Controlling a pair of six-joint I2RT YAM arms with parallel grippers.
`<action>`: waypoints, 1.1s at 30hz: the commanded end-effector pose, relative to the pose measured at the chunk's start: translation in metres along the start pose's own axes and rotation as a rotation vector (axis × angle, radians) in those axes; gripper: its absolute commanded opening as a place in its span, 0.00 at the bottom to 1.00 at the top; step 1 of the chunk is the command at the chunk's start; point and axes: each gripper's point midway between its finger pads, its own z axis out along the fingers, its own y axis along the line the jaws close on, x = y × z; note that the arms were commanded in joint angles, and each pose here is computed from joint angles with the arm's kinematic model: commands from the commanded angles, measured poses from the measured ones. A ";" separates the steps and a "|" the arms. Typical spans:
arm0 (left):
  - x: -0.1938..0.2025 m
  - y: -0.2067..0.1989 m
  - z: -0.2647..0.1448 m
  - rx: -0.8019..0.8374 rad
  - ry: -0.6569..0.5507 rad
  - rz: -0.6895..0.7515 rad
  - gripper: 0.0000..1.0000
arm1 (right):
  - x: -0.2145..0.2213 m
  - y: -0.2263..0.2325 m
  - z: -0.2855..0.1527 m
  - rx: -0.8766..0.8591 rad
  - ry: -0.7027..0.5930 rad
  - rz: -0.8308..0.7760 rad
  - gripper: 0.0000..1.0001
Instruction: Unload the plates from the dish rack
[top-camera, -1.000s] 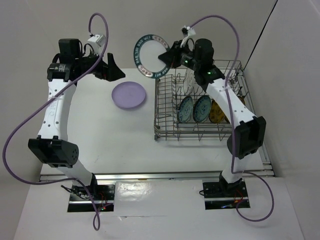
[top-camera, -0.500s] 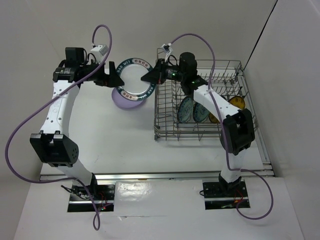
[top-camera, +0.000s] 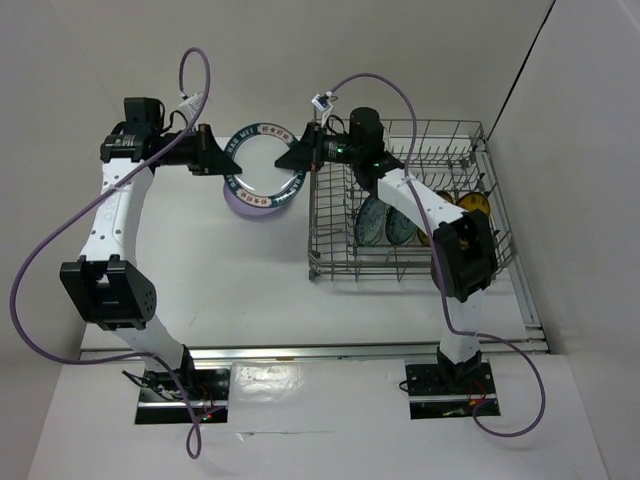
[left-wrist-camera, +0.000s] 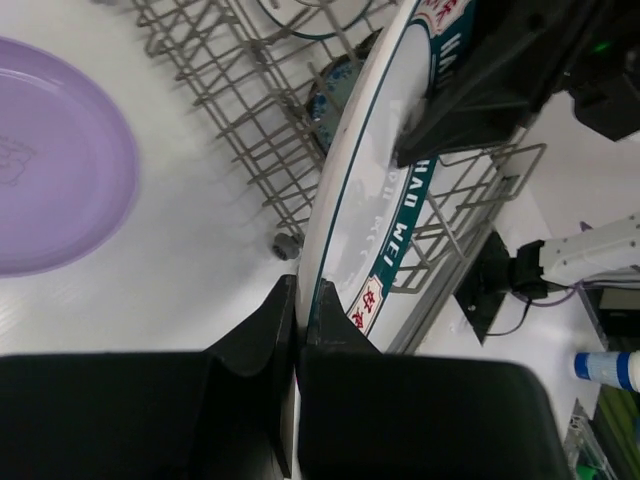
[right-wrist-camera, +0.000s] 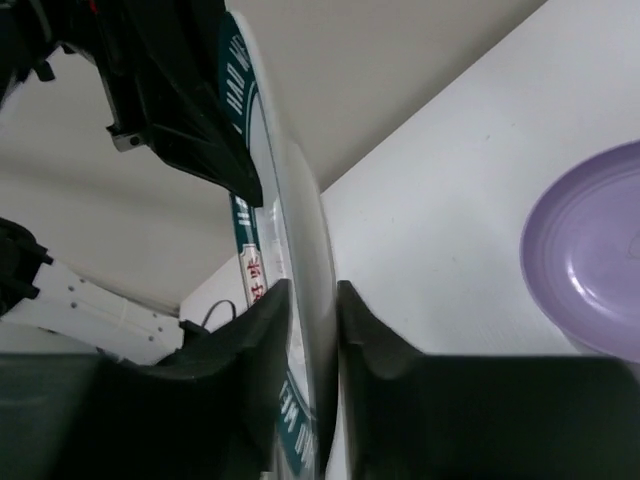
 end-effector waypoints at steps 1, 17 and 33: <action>-0.025 0.026 -0.022 -0.067 -0.097 -0.009 0.00 | -0.017 0.032 0.011 -0.052 0.001 -0.112 0.33; 0.009 0.227 -0.095 -0.518 -0.287 -0.501 0.00 | -0.115 -0.040 -0.077 0.428 -0.209 -0.234 0.78; 0.086 0.360 -0.042 -0.565 -0.123 -0.716 0.00 | -0.113 -0.175 -0.213 1.311 -0.229 -0.167 0.79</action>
